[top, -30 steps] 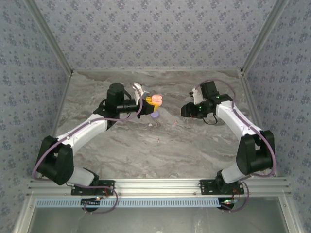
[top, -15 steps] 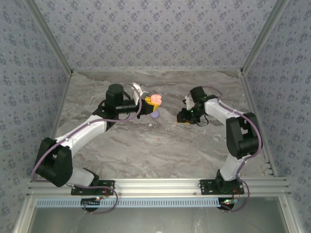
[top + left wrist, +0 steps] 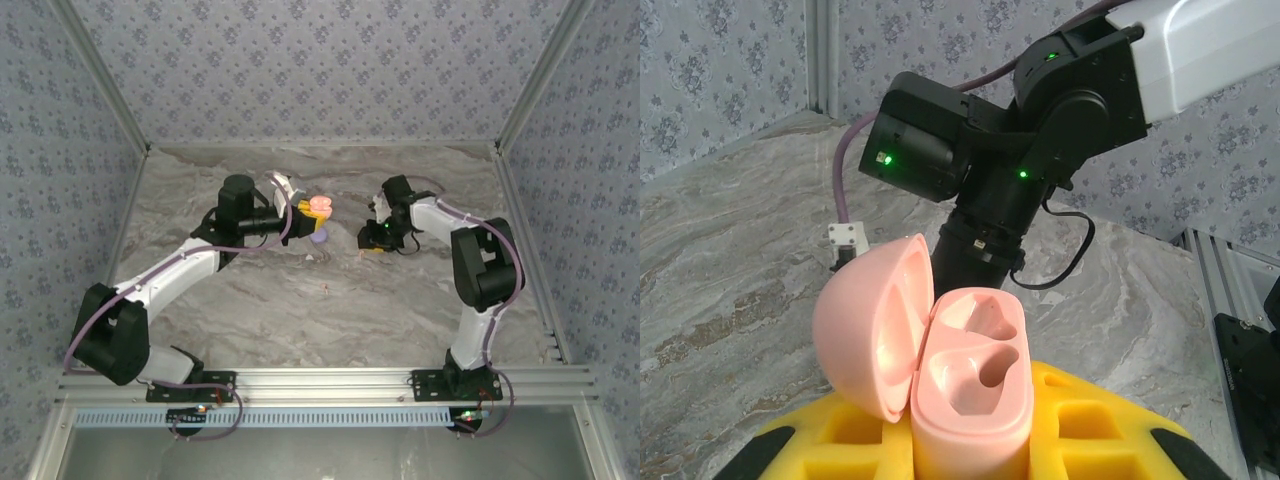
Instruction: Insert the wireless bluetooth earbuds into the charging case
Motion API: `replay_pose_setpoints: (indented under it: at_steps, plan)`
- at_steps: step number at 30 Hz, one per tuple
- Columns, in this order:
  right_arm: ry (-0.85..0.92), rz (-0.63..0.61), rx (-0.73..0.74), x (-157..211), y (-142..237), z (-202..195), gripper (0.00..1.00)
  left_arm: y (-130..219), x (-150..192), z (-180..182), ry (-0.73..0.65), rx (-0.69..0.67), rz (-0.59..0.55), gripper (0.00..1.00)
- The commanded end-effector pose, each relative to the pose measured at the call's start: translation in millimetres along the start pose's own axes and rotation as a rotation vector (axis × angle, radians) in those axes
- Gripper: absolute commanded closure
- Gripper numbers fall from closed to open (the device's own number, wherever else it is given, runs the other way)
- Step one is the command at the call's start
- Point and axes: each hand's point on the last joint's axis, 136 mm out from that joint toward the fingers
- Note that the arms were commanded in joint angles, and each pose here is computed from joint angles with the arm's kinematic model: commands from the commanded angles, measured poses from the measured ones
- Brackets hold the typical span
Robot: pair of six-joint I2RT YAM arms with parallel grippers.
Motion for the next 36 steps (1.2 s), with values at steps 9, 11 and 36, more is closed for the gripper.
replay_pose_setpoints:
  at_steps: [9, 11, 36]
  plan:
    - [-0.012, 0.095, 0.165, 2, -7, -9, 0.66, 3, -11, -10, -0.028, 0.015, -0.026, 0.95]
    - [-0.010, 0.106, 0.180, 3, -8, -10, 0.66, 3, -10, -10, -0.028, 0.014, -0.024, 0.95]
    - [-0.011, 0.165, 0.228, 3, -24, -4, 0.70, 3, -8, -10, -0.030, 0.015, -0.020, 0.96]
Point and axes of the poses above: each hand's point on the last joint's axis, 136 mm out from that joint toward the fingers, its own y axis back along the fingers, its own z axis along the line the jaws close on, x = y × z, and after that the axes turned 10 degrees about y, right-handed
